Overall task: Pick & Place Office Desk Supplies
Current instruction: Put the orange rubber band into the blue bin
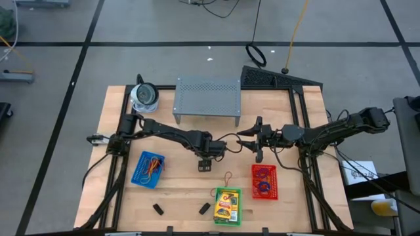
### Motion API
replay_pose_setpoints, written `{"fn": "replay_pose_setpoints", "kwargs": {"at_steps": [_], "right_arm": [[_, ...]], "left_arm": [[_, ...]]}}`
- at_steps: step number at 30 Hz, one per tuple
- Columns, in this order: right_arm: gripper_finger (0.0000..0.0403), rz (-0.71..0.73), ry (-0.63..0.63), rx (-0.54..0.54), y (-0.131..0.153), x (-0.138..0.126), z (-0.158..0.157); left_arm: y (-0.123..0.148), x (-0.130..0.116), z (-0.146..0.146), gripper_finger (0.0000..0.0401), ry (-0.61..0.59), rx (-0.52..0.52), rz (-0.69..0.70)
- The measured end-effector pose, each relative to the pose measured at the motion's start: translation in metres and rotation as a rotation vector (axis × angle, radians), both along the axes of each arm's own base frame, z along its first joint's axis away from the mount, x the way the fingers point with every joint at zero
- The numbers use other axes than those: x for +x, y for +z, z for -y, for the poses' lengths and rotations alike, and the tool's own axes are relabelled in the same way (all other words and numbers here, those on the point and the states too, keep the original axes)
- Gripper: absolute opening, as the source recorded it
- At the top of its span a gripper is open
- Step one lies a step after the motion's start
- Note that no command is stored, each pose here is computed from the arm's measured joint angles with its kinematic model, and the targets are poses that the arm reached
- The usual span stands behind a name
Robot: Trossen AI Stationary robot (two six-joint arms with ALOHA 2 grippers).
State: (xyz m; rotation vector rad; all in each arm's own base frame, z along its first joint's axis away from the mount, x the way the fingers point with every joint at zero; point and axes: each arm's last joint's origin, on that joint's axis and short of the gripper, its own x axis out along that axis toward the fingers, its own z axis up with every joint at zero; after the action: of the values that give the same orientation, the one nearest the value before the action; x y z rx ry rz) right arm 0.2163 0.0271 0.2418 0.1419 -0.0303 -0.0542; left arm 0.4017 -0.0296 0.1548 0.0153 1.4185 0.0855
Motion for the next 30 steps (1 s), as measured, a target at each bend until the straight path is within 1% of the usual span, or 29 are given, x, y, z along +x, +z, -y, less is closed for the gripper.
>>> {"fn": "replay_pose_setpoints", "kwargs": {"at_steps": [5, 7, 12, 15, 18, 20, 24, 30], "right_arm": [[0.0155, -0.003, 0.001, -0.001, 0.0, 0.0, 0.0], [0.0155, 0.001, 0.001, 0.0, 0.0, 0.0, 0.0], [0.0155, 0.001, 0.001, 0.002, 0.0, 0.0, 0.0], [0.0155, 0.002, 0.0, 0.004, 0.0, 0.0, 0.0], [0.0155, 0.006, 0.0, 0.005, 0.0, 0.0, 0.0], [0.0155, 0.006, 0.0, 0.006, 0.0, 0.0, 0.0], [0.0155, 0.006, 0.0, 0.008, 0.0, 0.0, 0.0], [0.0155, 0.007, 0.002, 0.009, 0.001, 0.0, 0.0]], "left_arm": [[-0.011, 0.003, 0.004, 0.0318, -0.005, 0.003, -0.015], [-0.016, 0.005, 0.004, 0.0311, -0.005, 0.001, -0.014], [-0.017, 0.007, 0.002, 0.0285, -0.001, -0.002, 0.006], [-0.018, 0.008, -0.001, 0.0261, 0.0, -0.023, 0.003], [-0.018, 0.008, -0.006, 0.0232, 0.0, -0.089, 0.0], [-0.018, 0.009, -0.008, 0.0212, 0.006, -0.112, 0.008], [-0.019, 0.01, -0.01, 0.018, 0.015, -0.097, 0.017], [-0.019, 0.011, -0.009, 0.0142, 0.026, -0.058, 0.033]]}}
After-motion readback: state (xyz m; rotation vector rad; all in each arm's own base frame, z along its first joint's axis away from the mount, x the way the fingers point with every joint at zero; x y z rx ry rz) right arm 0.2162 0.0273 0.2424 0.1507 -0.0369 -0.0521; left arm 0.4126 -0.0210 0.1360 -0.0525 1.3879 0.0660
